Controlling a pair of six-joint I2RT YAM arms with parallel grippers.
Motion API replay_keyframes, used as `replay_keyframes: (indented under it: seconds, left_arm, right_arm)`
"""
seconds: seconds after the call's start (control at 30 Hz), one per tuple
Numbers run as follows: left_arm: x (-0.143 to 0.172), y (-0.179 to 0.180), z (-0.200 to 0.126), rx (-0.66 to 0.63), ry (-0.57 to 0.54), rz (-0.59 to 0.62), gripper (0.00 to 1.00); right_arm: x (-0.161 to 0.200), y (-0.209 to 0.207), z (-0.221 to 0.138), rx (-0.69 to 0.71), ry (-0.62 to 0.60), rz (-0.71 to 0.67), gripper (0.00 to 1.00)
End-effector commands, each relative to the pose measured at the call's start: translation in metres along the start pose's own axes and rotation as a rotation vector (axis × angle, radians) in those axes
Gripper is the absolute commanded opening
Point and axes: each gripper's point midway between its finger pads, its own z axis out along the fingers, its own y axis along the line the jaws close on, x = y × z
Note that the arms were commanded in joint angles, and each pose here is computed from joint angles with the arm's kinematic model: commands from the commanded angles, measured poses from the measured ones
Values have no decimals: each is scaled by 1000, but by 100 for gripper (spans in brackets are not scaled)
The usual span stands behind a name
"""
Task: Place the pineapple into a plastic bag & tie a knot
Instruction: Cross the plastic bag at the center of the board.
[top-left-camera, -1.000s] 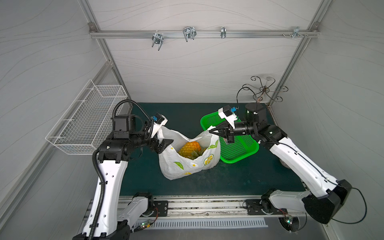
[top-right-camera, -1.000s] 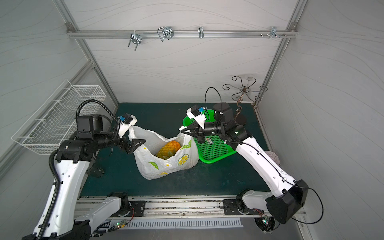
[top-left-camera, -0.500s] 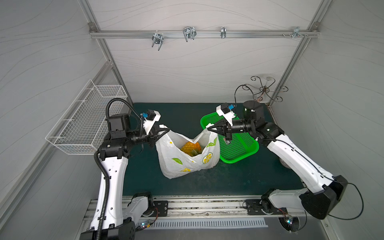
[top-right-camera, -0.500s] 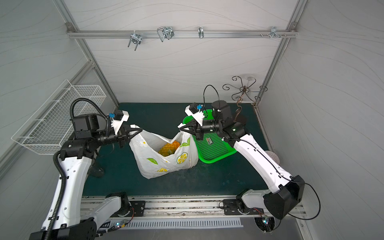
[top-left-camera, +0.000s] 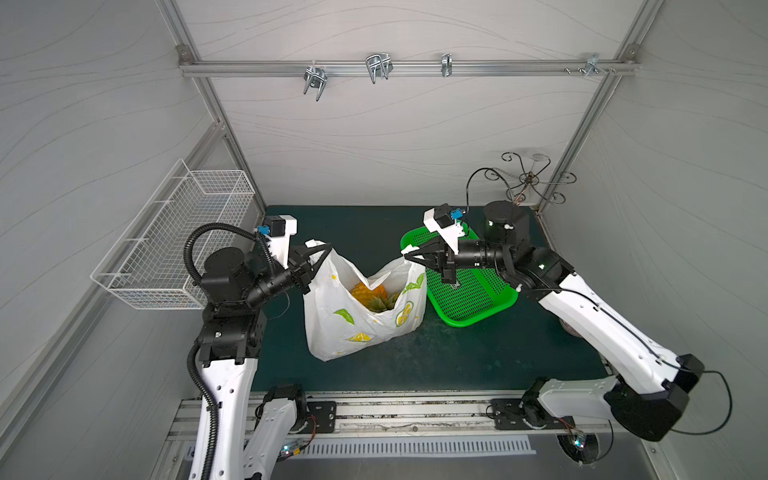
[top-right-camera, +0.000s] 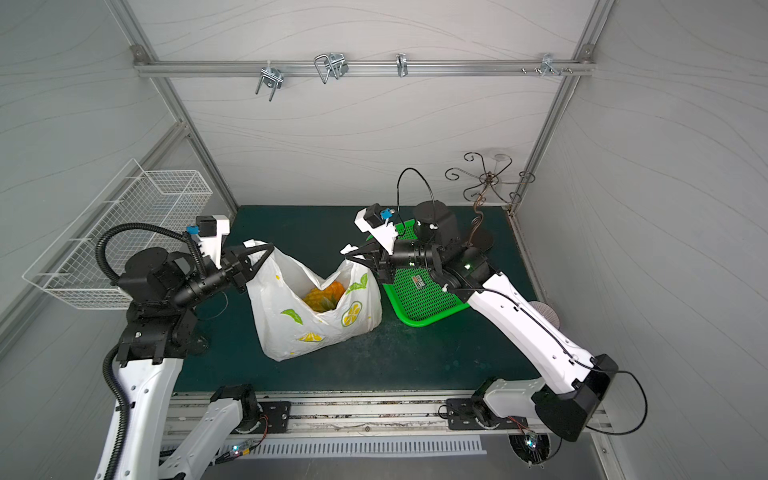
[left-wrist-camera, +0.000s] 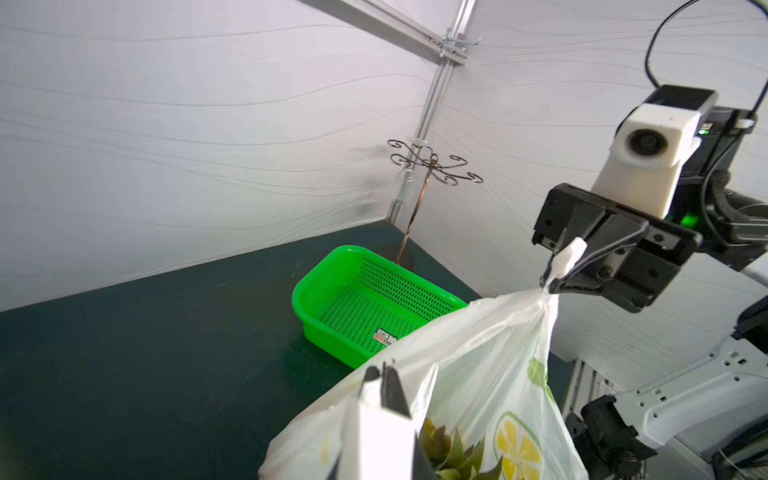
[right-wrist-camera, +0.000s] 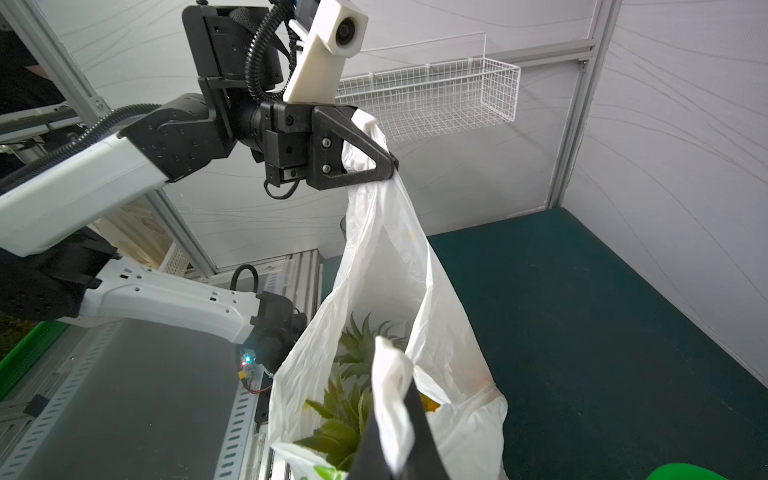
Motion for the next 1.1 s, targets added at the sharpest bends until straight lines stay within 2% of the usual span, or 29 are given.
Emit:
replay_keyframes:
  seconds: [0.0,0.07,0.13,0.17,0.23,0.3,0.33,0.4,0.47,0.57,0.8,0.93,1.07]
  left_arm:
    - [-22,-30,-3,49,-41,109,0]
    - [-15,-15,10,19,-13,97,0]
    - [-25,-20,20,74,-25,111,0]
    - [-32,-26,23,108,-39,114,0]
    - [-41,-45,29,211,-38,115,0]
    - [-28,-48,34,264,21,94,0]
    - [-18,-41,39,250,57,85,0]
    - [-1,-24,46,197,95,71,0]
    - [4,-24,50,224,102,69,0]
    - [8,-32,56,273,117,57,0]
    - [45,-65,66,490,253,4,0]
    - [59,-66,66,506,272,4,0]
    - [58,-69,61,503,259,50,0]
  right_arm:
    - [-53,5,-17,68,-180,-128,0]
    - [-42,-36,-13,264,-126,-119,0]
    - [-31,-73,-14,431,-62,-111,0]
    - [-27,-82,-15,467,-38,-96,0]
    - [-27,-73,-11,394,-18,-90,0]
    - [-27,-36,-5,210,-43,-123,0]
    - [-24,-16,-4,121,-63,-140,0]
    - [-18,4,-8,64,-98,-190,0]
    - [-13,1,-14,102,-105,-188,0]
    - [-4,-8,-23,152,-52,-158,0]
    - [-5,-13,-38,161,-76,-92,0]
    - [7,-23,-38,202,-32,-82,0]
    - [16,-17,-33,150,5,-136,0]
